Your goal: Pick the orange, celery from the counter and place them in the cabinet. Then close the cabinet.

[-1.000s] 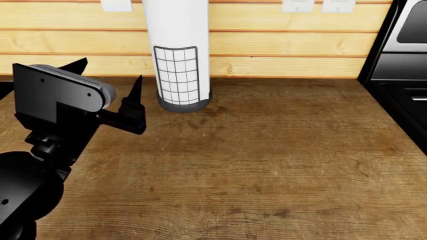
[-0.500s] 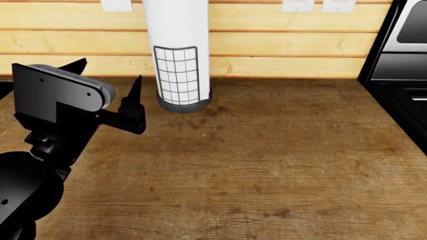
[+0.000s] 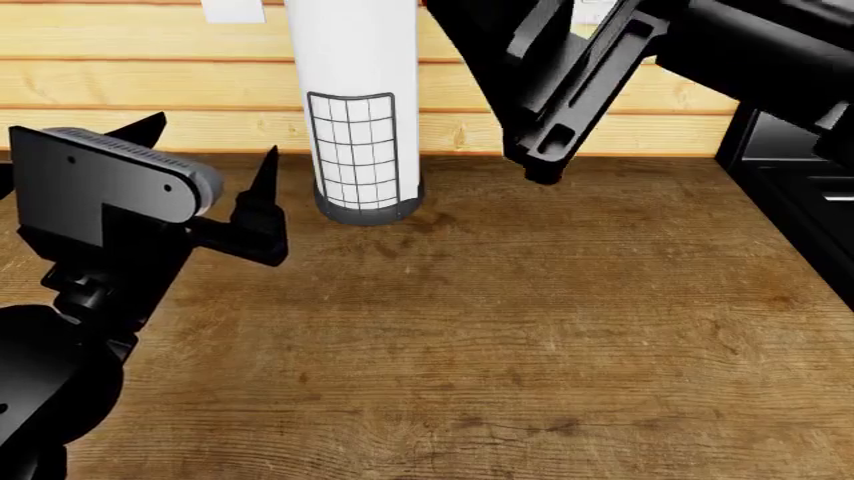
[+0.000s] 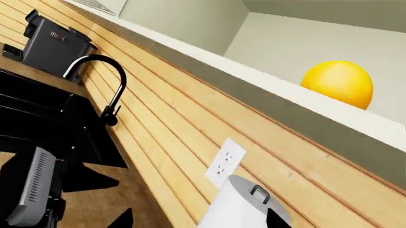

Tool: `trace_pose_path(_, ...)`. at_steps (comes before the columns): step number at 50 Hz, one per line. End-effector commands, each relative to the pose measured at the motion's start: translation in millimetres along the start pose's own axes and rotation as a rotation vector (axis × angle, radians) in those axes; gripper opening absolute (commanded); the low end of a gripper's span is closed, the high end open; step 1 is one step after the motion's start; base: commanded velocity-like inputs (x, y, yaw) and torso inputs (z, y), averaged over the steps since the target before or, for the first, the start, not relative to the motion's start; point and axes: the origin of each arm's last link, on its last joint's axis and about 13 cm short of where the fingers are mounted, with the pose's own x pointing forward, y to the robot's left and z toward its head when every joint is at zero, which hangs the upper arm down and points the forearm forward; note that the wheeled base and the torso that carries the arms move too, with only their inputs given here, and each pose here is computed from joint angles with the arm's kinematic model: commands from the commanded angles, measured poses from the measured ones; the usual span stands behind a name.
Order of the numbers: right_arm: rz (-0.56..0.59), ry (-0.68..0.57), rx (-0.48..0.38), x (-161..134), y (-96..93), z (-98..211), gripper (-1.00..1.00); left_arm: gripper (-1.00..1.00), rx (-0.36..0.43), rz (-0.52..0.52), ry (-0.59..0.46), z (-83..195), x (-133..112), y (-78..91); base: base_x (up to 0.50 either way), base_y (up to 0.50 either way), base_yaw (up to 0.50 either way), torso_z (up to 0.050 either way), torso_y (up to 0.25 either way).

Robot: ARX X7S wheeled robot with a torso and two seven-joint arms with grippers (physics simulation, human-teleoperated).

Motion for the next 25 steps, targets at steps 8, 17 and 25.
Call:
trace_pose_path(8, -0.087, 0.048, 0.093, -18.9, 12.8, -49.3, 1.0, 1.0, -0.005, 0.006, -0.023, 3.7, -0.9, -0.7, 0.0, 0.0, 0.0, 0.0, 0.0)
trace_pose_path(17, -0.123, 0.056, 0.137, -27.8, 19.6, -67.3, 1.0, 1.0, -0.007, 0.009, -0.027, 3.1, -1.3, -1.0, 0.0, 0.0, 0.0, 0.0, 0.0)
trace_pose_path(25, -0.159, 0.051, 0.164, -32.2, 22.8, -77.2, 1.0, 1.0, -0.008, 0.011, -0.031, 4.0, -2.5, -1.5, 0.0, 0.0, 0.0, 0.0, 0.0)
